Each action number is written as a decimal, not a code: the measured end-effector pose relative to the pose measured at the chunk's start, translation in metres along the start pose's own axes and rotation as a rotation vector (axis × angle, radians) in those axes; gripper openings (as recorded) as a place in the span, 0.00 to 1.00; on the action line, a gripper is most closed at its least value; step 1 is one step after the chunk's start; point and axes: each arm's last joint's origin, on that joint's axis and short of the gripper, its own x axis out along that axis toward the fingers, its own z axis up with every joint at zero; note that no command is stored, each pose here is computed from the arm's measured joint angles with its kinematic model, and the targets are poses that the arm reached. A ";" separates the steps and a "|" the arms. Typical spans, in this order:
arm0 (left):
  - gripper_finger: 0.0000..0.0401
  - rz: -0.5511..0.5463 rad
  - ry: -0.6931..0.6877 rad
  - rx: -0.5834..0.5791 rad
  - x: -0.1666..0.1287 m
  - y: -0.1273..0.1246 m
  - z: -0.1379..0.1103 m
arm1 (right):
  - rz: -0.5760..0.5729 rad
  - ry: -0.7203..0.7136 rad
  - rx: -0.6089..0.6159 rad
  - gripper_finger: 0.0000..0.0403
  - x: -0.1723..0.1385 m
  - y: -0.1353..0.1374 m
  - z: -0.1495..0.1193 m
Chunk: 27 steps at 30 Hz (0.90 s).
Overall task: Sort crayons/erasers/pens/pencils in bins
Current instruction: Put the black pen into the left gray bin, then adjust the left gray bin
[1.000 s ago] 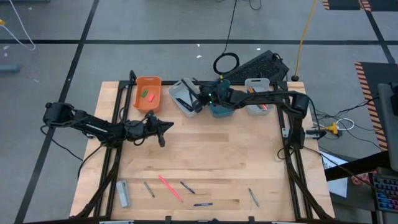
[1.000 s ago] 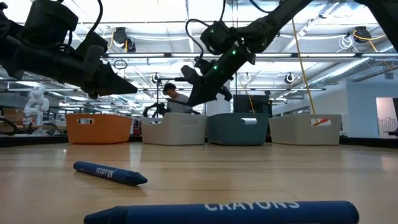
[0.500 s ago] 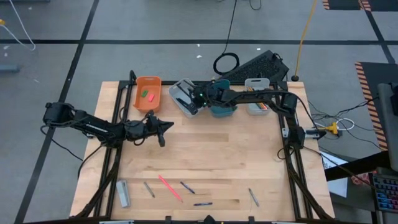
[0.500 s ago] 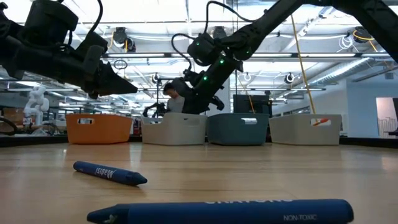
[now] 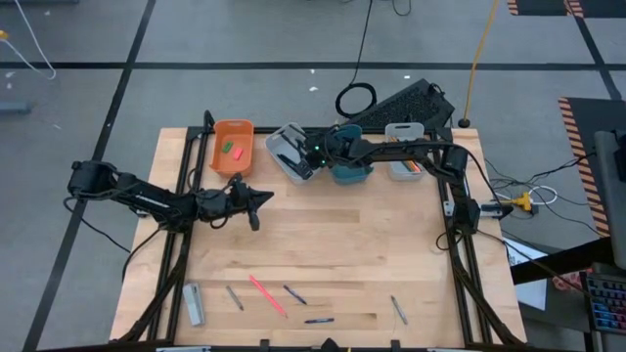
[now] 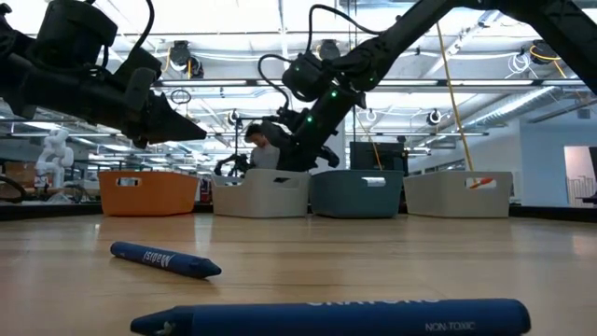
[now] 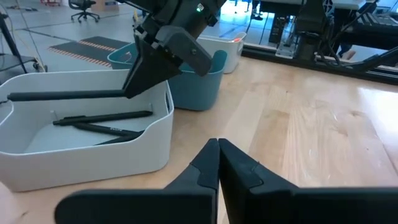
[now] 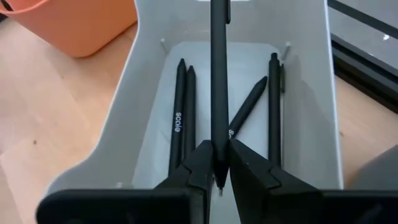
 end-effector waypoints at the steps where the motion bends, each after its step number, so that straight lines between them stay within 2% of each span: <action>1: 0.02 0.000 0.000 0.000 0.000 0.000 0.000 | 0.000 0.001 0.000 0.09 0.000 0.000 0.000; 13: 0.01 0.000 0.000 -0.002 0.000 0.000 0.000 | -0.007 0.021 0.009 0.10 0.000 -0.001 -0.002; 27: 0.02 0.001 0.005 -0.001 0.000 0.000 -0.001 | -0.008 0.023 0.010 0.17 0.000 -0.001 -0.002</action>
